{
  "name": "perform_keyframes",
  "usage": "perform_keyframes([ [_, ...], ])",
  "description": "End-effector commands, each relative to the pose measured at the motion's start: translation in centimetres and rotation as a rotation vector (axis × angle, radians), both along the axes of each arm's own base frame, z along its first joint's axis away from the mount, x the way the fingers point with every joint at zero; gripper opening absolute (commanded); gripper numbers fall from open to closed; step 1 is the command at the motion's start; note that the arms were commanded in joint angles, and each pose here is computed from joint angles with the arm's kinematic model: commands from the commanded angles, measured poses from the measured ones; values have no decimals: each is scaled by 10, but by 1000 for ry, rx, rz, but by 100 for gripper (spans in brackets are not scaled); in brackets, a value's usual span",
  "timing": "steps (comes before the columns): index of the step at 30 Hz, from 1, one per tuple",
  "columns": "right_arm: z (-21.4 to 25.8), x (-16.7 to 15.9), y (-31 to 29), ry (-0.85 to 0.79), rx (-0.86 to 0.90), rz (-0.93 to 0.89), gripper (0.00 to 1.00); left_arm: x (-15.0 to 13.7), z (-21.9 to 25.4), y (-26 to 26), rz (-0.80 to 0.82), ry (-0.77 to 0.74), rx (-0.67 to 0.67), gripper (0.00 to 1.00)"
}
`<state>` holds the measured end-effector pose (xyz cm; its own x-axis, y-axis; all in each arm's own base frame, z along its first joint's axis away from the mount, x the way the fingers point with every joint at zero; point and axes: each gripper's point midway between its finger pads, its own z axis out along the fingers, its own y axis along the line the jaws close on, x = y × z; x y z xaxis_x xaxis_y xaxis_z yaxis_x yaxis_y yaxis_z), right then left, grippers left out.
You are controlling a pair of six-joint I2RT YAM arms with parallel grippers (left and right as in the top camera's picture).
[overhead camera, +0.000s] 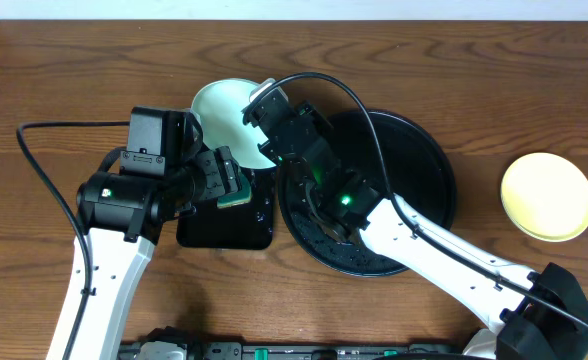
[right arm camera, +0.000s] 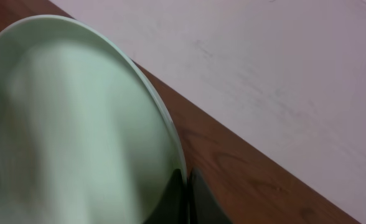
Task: Clean dirty plates on tray and stack at the side
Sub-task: 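Lift the white plate with right gripper and tilt it over sponge tray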
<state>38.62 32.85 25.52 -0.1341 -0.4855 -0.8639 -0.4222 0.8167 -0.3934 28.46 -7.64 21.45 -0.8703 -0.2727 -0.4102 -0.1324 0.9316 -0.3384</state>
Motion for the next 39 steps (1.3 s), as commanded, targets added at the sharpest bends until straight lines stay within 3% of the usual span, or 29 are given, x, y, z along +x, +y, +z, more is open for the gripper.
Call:
perform_keyframes([
  [1,24,-3,-2,-47,20,-7,1,3,8,0,-5,-23,-3,82],
  [5,28,-1,-5,-88,-56,-3,1,3,8,0,-5,-23,-3,82],
  [7,40,7,-22,-135,-33,-114,1,3,8,0,-5,-23,-3,82],
  [11,44,1,-10,-165,-85,-46,1,3,8,0,-5,-23,-3,82],
  [13,48,4,-20,-156,-2,-135,1,3,8,0,-5,-23,-3,82],
  [16,39,-7,0,-155,-120,-4,1,3,8,0,-5,-23,-3,82],
  [19,45,-3,-13,-157,-43,-115,1,3,8,0,-5,-23,-3,82],
  [22,44,-8,-6,-176,-116,-67,1,3,8,0,-5,-23,-3,82],
  [25,50,-7,-10,-176,-45,-112,1,3,8,0,-5,-23,-3,82],
  [39,51,-12,-1,-195,-99,-67,1,3,8,0,-5,-23,-3,82],
])
